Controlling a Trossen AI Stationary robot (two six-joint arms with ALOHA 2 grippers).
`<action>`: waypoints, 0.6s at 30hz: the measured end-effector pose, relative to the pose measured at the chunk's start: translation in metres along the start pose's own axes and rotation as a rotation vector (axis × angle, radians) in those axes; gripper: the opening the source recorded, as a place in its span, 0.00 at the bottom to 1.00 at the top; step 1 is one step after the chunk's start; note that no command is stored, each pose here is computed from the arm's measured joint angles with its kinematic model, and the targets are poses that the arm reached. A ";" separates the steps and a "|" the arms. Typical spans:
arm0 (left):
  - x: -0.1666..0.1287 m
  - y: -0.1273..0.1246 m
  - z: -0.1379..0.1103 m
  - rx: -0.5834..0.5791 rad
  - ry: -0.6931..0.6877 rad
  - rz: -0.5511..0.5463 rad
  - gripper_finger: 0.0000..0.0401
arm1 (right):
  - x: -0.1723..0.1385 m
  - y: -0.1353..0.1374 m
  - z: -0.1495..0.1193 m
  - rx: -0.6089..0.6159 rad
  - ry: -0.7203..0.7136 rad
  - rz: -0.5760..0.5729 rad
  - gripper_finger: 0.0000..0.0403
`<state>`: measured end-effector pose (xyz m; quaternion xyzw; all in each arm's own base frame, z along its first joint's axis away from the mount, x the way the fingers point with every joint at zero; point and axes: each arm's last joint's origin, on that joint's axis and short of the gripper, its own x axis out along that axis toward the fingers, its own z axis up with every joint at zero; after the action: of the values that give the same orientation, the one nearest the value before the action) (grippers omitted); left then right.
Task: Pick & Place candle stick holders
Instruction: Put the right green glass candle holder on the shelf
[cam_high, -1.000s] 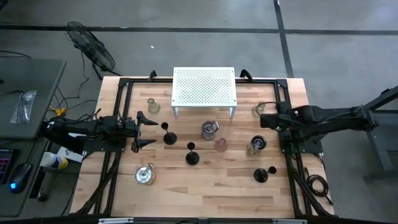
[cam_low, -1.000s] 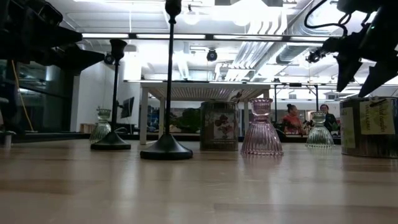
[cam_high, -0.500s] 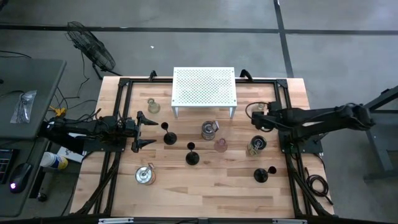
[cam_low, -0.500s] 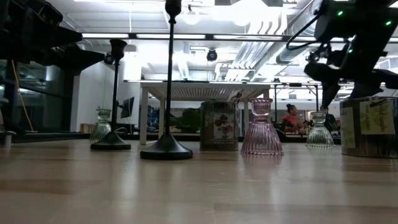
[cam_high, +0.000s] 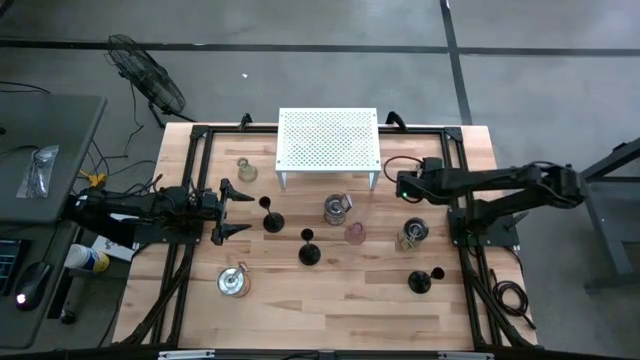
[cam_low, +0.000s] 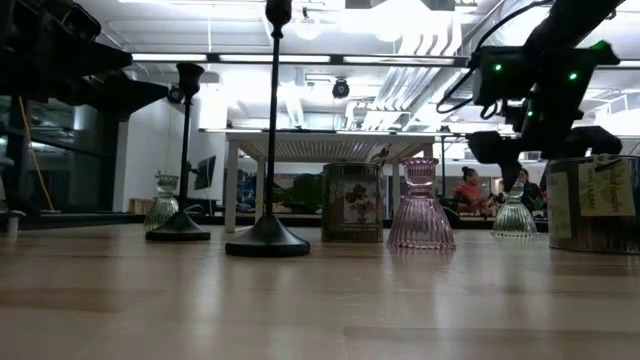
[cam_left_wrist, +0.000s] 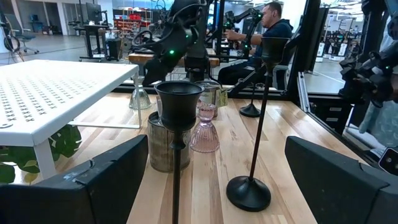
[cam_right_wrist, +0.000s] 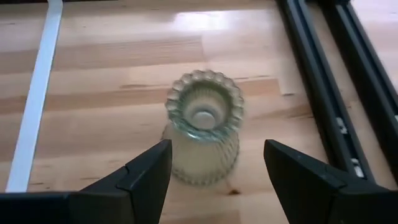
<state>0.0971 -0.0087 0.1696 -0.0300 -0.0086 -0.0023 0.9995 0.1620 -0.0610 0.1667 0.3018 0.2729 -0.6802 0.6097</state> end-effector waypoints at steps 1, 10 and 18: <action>0.000 0.000 0.000 0.000 0.000 0.000 0.93 | 0.002 0.003 0.001 -0.004 -0.003 0.008 0.61; 0.000 0.000 0.000 0.000 0.000 0.000 0.93 | 0.012 0.009 0.007 -0.032 -0.017 0.015 0.61; 0.000 0.000 0.000 0.000 0.000 0.000 0.93 | 0.012 0.008 0.007 -0.040 -0.021 -0.001 0.61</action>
<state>0.0971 -0.0087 0.1697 -0.0302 -0.0087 -0.0025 0.9995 0.1681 -0.0751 0.1626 0.2823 0.2804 -0.6779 0.6182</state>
